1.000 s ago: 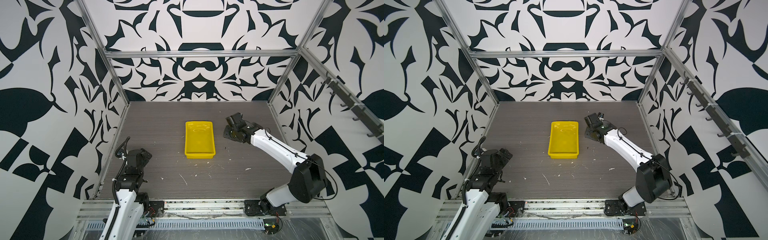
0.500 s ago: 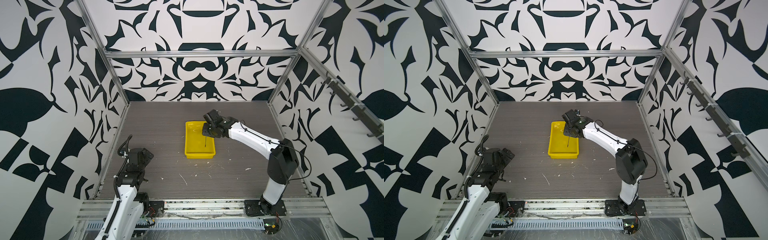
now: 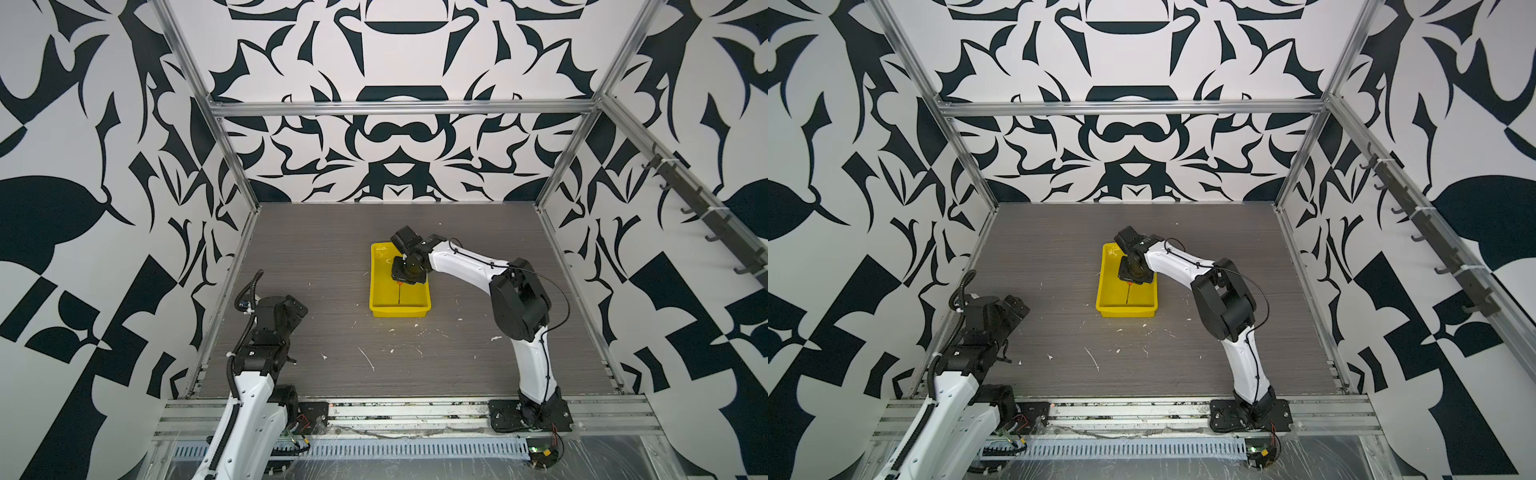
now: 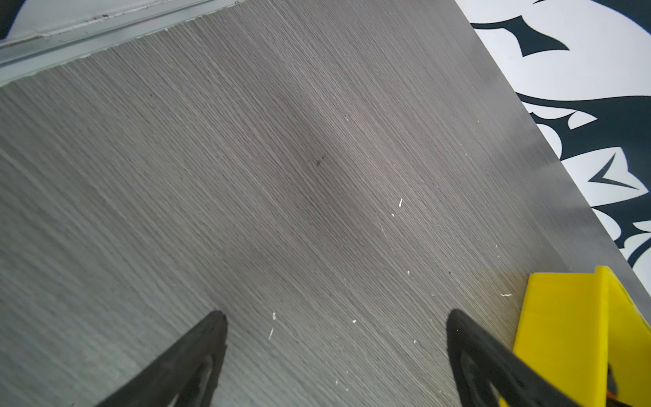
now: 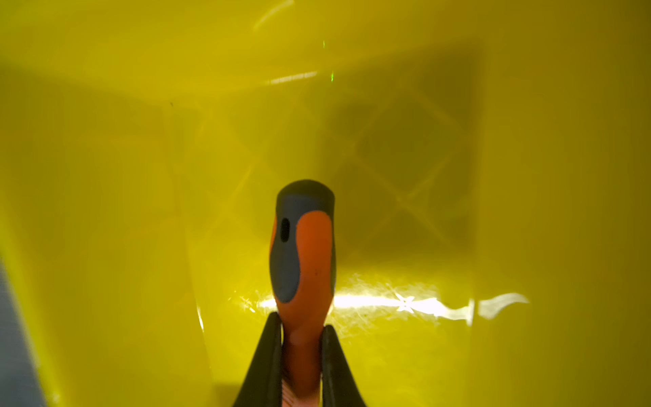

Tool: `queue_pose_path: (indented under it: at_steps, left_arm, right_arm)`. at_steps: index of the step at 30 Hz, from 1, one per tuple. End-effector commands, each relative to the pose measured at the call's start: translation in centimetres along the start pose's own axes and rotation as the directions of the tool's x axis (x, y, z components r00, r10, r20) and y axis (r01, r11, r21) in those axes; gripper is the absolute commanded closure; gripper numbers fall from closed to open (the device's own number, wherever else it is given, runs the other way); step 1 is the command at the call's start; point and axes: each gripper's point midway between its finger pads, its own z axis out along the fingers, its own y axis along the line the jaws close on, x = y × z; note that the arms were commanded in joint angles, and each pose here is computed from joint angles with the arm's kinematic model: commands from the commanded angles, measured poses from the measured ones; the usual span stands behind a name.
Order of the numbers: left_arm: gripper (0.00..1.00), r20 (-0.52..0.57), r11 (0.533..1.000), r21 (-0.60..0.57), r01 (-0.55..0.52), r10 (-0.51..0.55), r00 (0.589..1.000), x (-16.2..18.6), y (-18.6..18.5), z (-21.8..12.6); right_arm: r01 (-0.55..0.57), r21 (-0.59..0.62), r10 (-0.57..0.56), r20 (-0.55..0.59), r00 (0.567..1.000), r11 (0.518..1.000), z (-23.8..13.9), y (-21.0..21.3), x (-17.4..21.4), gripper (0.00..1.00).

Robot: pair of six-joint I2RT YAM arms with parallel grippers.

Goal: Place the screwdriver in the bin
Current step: 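Lower the screwdriver into the yellow bin and open the right gripper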

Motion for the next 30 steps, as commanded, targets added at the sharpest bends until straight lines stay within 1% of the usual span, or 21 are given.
queue_pose_path:
  at_steps: [1,5,7,9,12,15,18,20,22,24,26,30]
  left_arm:
    - [0.0,0.001,1.0,0.001,0.007,-0.007,1.0,0.2,0.2,0.1]
    - [0.0,0.002,1.0,-0.007,0.005,-0.005,1.0,0.1,0.2,0.2]
    - [0.0,-0.007,1.0,-0.016,0.003,-0.003,1.0,0.2,0.3,0.2]
    - [0.0,-0.013,1.0,-0.021,0.004,-0.005,1.0,0.3,0.4,0.2]
    - [0.0,-0.001,1.0,-0.028,0.012,-0.012,1.0,0.1,0.5,0.2]
    - [0.0,-0.003,1.0,-0.02,0.01,-0.01,1.0,0.1,0.4,0.3]
    - [0.0,-0.002,0.999,-0.031,0.011,-0.011,1.0,0.1,0.6,0.3]
    - [0.0,-0.006,0.999,-0.033,0.01,-0.01,1.0,0.1,0.6,0.3]
    - [0.0,-0.008,1.0,-0.029,0.01,-0.01,1.0,0.2,0.5,0.2]
    - [0.0,0.0,0.999,-0.031,0.013,-0.013,1.0,0.1,0.6,0.2]
    - [0.0,-0.002,1.0,-0.025,0.015,-0.015,1.0,0.2,0.5,0.2]
    - [0.0,-0.004,1.0,-0.021,0.011,-0.011,1.0,0.2,0.4,0.3]
  right_arm:
    - [-0.037,-0.069,0.037,-0.007,0.999,0.997,-1.1,1.8,-0.6,1.0]
    - [-0.032,-0.067,0.03,-0.023,0.999,0.997,-0.6,1.8,-0.3,1.0]
    - [-0.027,-0.036,0.027,-0.011,1.0,0.999,0.0,1.1,-0.6,1.0]
    - [-0.043,-0.019,0.042,-0.041,0.998,0.999,0.6,0.7,-0.4,1.0]
    - [-0.071,-0.069,0.064,-0.095,0.993,0.995,1.3,1.2,-0.1,1.0]
    - [-0.101,-0.093,0.091,-0.109,0.99,0.99,1.5,1.4,-0.2,1.0]
    - [-0.093,-0.105,0.083,-0.098,0.992,0.99,1.0,1.6,-0.3,1.0]
    - [-0.08,-0.093,0.073,-0.068,0.995,0.992,0.8,1.4,-0.9,1.0]
    - [-0.08,-0.081,0.075,-0.065,0.995,0.993,0.8,1.3,-0.9,1.0]
    - [-0.077,-0.083,0.071,-0.073,0.995,0.994,0.6,1.3,-0.8,0.98]
    - [-0.075,-0.083,0.071,-0.059,0.996,0.994,0.5,1.3,-1.0,0.96]
    - [-0.079,-0.103,0.076,-0.038,0.996,0.992,-0.3,2.0,-1.8,0.96]
